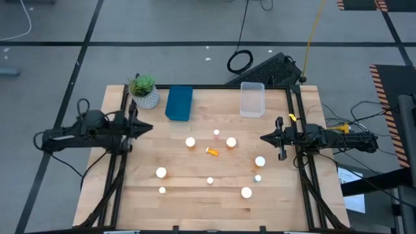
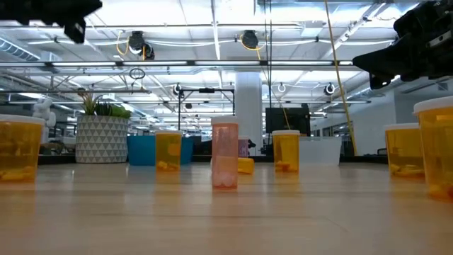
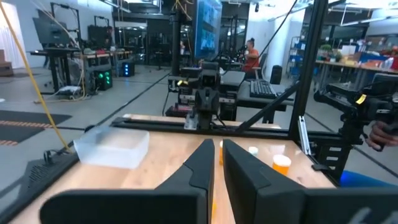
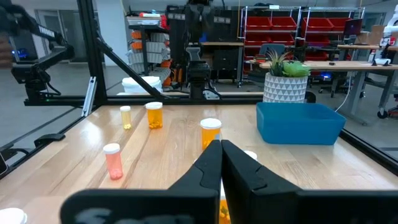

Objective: Pick and place medicine bottles into bin by pill shape (circle, oval)
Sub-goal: Put the orange bottled capsules into the transparent bin

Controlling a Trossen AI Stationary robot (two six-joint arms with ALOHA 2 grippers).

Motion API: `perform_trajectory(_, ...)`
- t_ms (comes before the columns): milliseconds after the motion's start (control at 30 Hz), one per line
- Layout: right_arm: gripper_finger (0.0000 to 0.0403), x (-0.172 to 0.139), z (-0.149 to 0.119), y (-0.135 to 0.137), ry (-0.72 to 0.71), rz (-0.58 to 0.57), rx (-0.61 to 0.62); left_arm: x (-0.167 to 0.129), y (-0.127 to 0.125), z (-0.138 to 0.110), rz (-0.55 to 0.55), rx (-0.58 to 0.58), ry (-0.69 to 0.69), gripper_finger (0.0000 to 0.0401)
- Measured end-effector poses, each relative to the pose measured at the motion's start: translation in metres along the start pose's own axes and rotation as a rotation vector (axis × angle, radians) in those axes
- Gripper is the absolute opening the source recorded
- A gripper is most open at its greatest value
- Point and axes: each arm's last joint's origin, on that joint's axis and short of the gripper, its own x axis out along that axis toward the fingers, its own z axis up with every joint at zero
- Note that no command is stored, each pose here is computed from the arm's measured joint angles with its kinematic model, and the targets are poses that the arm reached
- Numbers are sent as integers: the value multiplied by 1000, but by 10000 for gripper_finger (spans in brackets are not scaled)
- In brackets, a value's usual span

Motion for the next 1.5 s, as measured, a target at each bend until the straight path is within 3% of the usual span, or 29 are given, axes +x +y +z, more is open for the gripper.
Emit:
perform_trajectory(333, 0, 0, 0, 0, 0, 0, 0, 11, -3, 72, 2, 49, 55, 35)
perform_trajectory(733, 0, 0, 0, 0, -1, 0, 12, 43, -3, 127, 0, 86, 276, 35)
perform_trajectory(900, 0, 0, 0, 0, -1, -5, 33, 68, -1, 124, -4, 95, 397, 35)
perform_trajectory(1167, 0, 0, 0, 0, 1, -5, 144, 101, 3, 98, -4, 72, 601, 35)
perform_trajectory(1500, 0, 1, -1, 0, 31, -1, 150, 130, 7, 77, 22, 60, 715, 35)
